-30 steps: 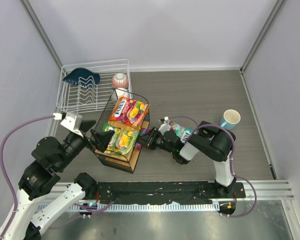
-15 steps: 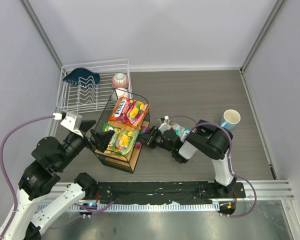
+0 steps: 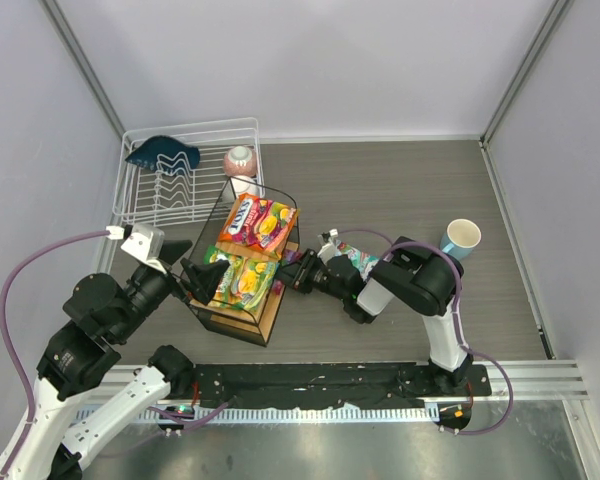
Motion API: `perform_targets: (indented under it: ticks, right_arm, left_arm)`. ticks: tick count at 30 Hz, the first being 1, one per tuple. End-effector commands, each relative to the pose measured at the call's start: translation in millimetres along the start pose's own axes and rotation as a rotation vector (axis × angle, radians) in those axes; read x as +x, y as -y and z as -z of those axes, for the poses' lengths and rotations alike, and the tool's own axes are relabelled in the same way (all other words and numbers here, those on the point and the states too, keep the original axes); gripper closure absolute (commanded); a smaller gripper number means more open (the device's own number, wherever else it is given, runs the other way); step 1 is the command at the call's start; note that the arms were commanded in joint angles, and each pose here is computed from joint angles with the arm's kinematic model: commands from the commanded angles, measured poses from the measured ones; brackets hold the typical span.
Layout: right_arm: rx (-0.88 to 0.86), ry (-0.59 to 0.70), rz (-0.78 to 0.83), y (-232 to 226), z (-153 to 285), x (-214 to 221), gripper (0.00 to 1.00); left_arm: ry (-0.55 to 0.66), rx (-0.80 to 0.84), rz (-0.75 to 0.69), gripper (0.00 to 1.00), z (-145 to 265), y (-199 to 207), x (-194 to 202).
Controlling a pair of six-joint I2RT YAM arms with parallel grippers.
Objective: Place and organize the candy bags onto the shelf
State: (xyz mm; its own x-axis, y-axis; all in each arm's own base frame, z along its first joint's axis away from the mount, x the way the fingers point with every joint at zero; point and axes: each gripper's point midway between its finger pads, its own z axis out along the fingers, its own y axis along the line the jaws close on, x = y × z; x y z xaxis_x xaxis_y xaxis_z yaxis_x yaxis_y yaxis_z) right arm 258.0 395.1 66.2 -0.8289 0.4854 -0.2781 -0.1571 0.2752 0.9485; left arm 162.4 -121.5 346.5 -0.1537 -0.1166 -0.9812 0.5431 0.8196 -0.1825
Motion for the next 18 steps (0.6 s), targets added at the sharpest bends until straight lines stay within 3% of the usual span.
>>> perform_targets:
  ticks: [1, 7, 18]
  right_arm:
    - [-0.077, 0.031, 0.025, -21.0, -0.9, -11.5, 0.75]
    - [-0.056, 0.054, 0.062, -23.6, 7.9, -16.9, 0.45]
    - [-0.021, 0.068, 0.068, -22.7, 22.1, -20.9, 0.36]
  left_arm:
    - [0.039, 0.021, 0.004, 0.00, -0.1, 4.5, -9.5]
    - [0.046, 0.029, 0.009, 0.00, 0.1, 5.9, -10.5]
    - [0.054, 0.035, 0.017, 0.00, 2.4, 7.3, -12.2]
